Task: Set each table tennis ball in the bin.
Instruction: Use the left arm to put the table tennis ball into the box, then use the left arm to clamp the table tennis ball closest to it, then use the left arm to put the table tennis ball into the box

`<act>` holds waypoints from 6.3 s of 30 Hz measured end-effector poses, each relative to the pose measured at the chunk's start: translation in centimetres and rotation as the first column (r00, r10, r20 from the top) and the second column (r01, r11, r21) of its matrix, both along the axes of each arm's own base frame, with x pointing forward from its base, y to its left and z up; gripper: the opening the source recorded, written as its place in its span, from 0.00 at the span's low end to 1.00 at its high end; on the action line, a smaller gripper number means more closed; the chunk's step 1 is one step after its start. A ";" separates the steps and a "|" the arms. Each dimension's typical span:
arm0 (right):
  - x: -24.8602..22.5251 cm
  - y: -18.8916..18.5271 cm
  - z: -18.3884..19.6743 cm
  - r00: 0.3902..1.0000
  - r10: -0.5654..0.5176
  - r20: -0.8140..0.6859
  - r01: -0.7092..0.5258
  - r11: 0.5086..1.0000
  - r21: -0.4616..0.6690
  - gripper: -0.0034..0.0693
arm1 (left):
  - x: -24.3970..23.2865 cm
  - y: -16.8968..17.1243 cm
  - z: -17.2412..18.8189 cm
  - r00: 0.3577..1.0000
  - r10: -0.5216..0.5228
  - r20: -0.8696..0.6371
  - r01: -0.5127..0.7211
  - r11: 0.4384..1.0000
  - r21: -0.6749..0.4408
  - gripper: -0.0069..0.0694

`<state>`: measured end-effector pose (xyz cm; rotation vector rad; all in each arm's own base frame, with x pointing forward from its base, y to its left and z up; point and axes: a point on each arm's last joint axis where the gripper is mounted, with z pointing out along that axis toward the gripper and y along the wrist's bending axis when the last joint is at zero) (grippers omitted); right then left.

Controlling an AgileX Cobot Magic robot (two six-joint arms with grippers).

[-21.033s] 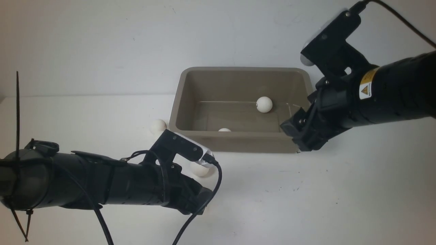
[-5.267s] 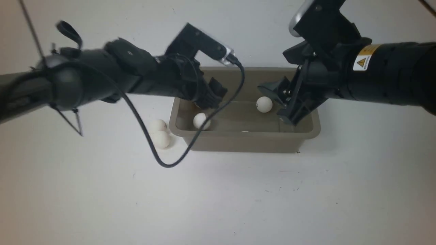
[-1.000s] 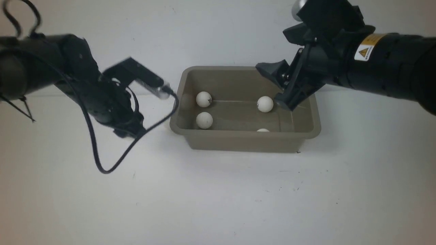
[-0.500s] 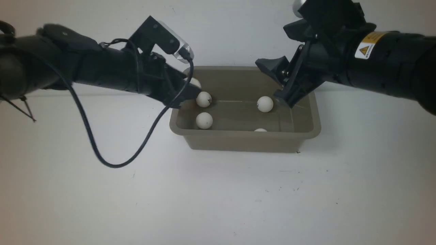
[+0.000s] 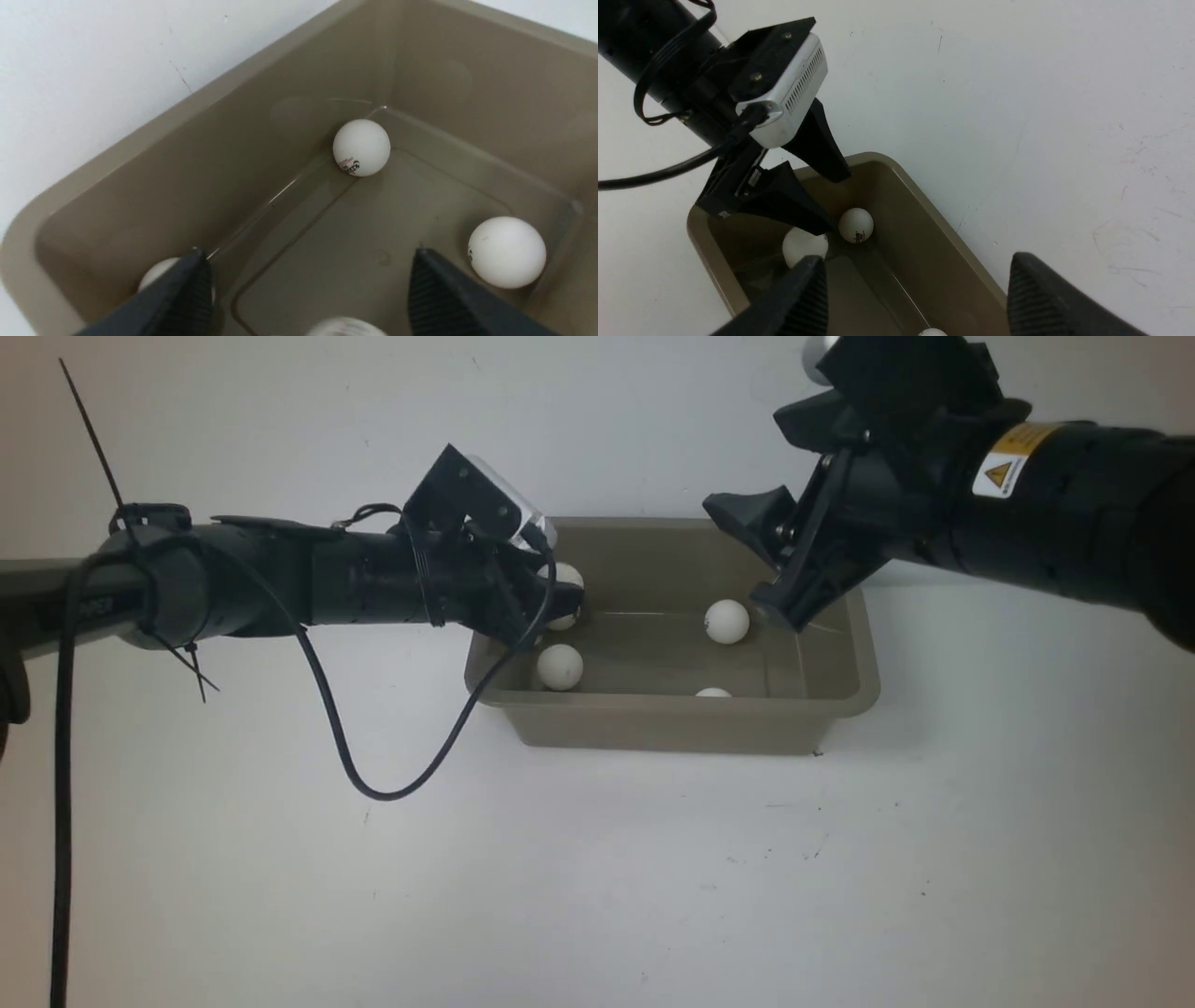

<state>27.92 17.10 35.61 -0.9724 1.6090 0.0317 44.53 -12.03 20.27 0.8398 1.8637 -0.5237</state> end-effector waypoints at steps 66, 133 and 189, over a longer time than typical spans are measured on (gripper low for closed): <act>-0.1 0.0 -0.2 1.000 0.007 -0.011 -0.007 1.000 -0.025 0.70 | 1.3 3.6 -5.0 0.984 0.142 -0.106 -0.120 0.975 0.188 0.73; -0.1 0.0 -0.4 0.999 0.010 -0.033 -0.011 0.999 -0.035 0.70 | 0.4 0.9 -5.4 0.985 0.080 -0.156 -0.044 0.974 0.223 0.73; -0.2 0.0 -0.4 0.999 0.011 -0.033 -0.012 0.999 -0.040 0.70 | -1.2 -2.6 1.6 0.987 -0.130 0.092 0.128 0.991 0.033 0.54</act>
